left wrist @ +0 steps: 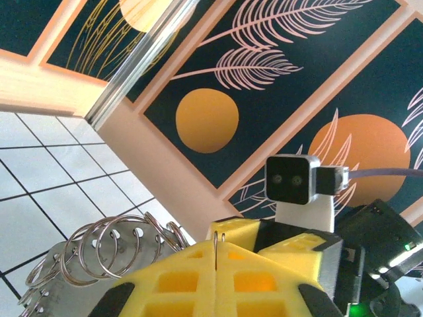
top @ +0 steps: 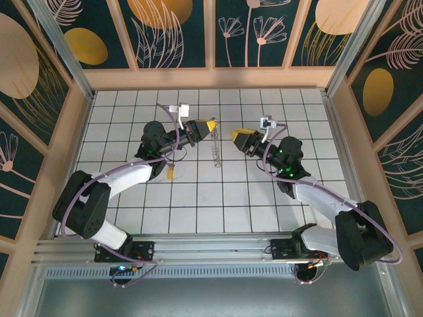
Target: Put the keys on the keyring
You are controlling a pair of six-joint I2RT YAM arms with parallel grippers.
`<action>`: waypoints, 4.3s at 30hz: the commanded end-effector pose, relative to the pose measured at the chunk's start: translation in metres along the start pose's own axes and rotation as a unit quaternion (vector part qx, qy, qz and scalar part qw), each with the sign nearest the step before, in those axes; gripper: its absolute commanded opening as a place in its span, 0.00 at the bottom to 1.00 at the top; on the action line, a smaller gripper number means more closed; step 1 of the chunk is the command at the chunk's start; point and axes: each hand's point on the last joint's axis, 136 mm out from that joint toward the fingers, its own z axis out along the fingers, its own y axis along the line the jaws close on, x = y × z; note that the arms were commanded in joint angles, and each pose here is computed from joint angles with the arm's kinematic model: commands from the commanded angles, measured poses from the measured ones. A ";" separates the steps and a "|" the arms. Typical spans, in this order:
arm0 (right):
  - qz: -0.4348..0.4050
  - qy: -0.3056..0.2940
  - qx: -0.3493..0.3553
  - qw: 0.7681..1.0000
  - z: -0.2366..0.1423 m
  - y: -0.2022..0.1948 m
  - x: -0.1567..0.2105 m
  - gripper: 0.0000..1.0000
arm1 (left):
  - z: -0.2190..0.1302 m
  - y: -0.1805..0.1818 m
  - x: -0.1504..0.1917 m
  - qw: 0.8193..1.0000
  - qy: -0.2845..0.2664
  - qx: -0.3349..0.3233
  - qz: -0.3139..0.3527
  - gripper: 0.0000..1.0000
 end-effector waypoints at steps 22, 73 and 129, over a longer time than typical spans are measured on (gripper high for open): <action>0.029 0.012 -0.171 0.985 0.030 0.052 -0.021 0.39 | -0.009 -0.012 -0.018 0.999 -0.035 -0.020 -0.026 0.00; 0.041 0.005 -0.172 0.984 0.057 0.041 -0.014 0.00 | -0.021 -0.019 -0.028 0.997 -0.071 -0.022 -0.008 0.32; 0.107 -0.055 -0.221 0.968 0.076 0.061 -0.015 0.00 | -0.038 -0.014 -0.025 0.984 -0.164 0.028 -0.066 0.34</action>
